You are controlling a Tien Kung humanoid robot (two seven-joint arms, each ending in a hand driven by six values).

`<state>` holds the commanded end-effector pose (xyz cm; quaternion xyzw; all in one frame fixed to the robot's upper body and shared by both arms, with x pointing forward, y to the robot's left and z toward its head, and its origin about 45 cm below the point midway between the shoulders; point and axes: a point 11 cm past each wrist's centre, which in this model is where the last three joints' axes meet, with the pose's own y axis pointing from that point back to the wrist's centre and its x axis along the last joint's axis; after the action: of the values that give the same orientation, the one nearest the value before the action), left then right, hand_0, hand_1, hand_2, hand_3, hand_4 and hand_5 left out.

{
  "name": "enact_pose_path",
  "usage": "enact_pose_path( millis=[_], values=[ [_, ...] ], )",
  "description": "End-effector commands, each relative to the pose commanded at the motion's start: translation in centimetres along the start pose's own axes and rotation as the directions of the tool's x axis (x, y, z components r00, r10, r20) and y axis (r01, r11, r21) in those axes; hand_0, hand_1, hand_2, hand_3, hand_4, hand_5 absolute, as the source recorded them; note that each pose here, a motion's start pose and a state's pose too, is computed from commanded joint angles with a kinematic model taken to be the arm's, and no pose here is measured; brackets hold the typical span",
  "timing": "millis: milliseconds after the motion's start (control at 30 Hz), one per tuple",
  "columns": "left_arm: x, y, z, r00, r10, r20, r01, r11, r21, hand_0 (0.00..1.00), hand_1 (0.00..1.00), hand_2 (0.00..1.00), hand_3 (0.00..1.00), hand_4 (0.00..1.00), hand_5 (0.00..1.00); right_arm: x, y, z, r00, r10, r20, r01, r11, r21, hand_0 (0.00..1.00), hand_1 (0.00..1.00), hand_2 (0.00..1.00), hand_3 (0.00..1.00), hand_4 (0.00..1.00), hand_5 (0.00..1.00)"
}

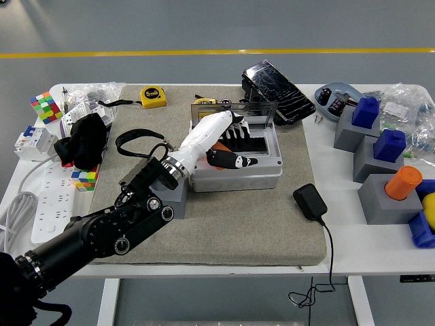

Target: Fetch the battery,place it into the box,close the lid of the box

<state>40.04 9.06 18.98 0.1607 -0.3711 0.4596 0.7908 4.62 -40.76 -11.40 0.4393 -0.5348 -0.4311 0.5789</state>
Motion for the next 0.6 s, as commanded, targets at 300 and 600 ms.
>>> enact_pose_path(
  millis=[300, 600],
  values=[
    [0.3, -0.1, 0.3, 1.000, 0.013, -0.011, -0.013, 1.000, -0.011, 0.226, 0.330, 0.322, 0.385, 0.998, 0.226, 0.0, 0.0, 0.1, 1.000, -0.001, 0.001, 0.001, 1.000, -0.002, 0.642, 0.662, 0.678, 0.582, 0.969, 0.579],
    [0.2, 0.3, 2.4, 0.998, 0.014, -0.066, -0.017, 0.999, -0.045, 0.230, 0.334, 0.326, 0.386, 0.998, 0.261, -0.2, 0.0, 0.2, 1.000, -0.005, 0.010, 0.005, 1.000, -0.002, 0.642, 0.661, 0.678, 0.583, 0.970, 0.578]
  ],
)
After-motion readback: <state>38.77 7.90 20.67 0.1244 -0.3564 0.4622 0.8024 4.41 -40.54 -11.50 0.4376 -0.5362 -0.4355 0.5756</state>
